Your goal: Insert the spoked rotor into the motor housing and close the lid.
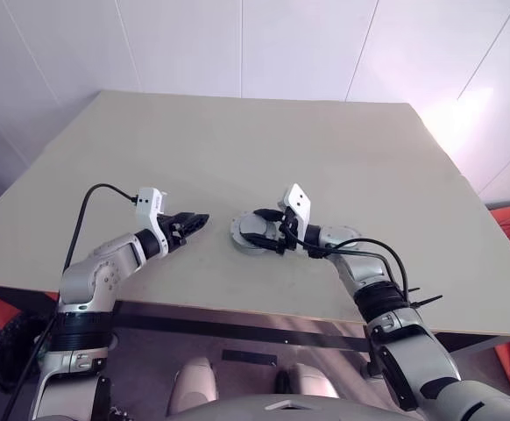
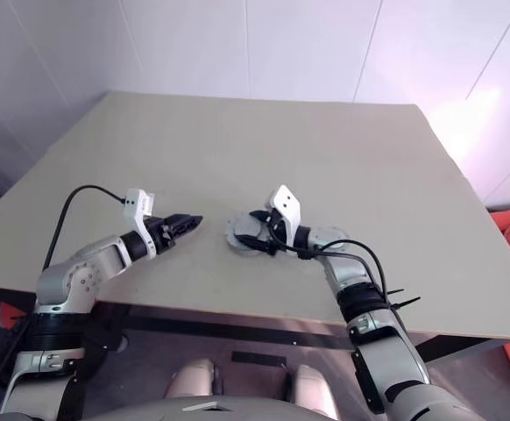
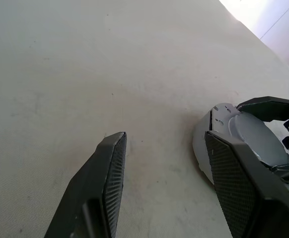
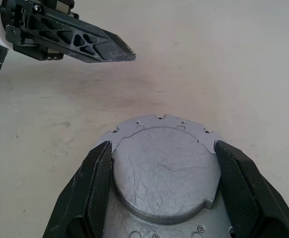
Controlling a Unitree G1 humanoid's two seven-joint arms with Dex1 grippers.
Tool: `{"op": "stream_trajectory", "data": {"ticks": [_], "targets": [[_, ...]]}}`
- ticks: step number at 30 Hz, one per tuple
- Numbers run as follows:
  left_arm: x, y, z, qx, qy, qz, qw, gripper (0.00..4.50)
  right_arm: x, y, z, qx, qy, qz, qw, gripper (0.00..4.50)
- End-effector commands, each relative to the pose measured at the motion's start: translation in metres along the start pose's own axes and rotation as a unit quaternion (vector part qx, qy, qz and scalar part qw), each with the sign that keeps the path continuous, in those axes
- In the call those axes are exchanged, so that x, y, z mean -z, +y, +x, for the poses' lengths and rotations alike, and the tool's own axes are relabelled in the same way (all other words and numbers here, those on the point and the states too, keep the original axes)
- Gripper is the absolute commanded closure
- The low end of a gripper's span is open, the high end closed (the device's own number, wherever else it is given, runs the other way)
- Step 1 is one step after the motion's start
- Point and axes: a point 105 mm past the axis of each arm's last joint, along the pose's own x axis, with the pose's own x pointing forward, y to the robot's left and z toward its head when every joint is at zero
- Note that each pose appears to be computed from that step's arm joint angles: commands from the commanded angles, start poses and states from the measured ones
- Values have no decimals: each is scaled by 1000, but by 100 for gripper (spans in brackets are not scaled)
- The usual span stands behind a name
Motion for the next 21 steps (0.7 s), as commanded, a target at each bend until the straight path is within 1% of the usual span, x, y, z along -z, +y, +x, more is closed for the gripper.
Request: {"op": "stream_trajectory", "data": {"ticks": [1, 9, 21], "targets": [[-14, -1, -3, 3, -23, 16, 1000, 183, 8, -4, -2, 8, 21, -4, 1000, 136], [-14, -2, -3, 3, -24, 15, 1000, 183, 14, -4, -4, 9, 38, -10, 999, 136], [-13, -1, -2, 1, -25, 14, 1000, 183, 12, 0, -11, -22, 30, 13, 999, 136]]}}
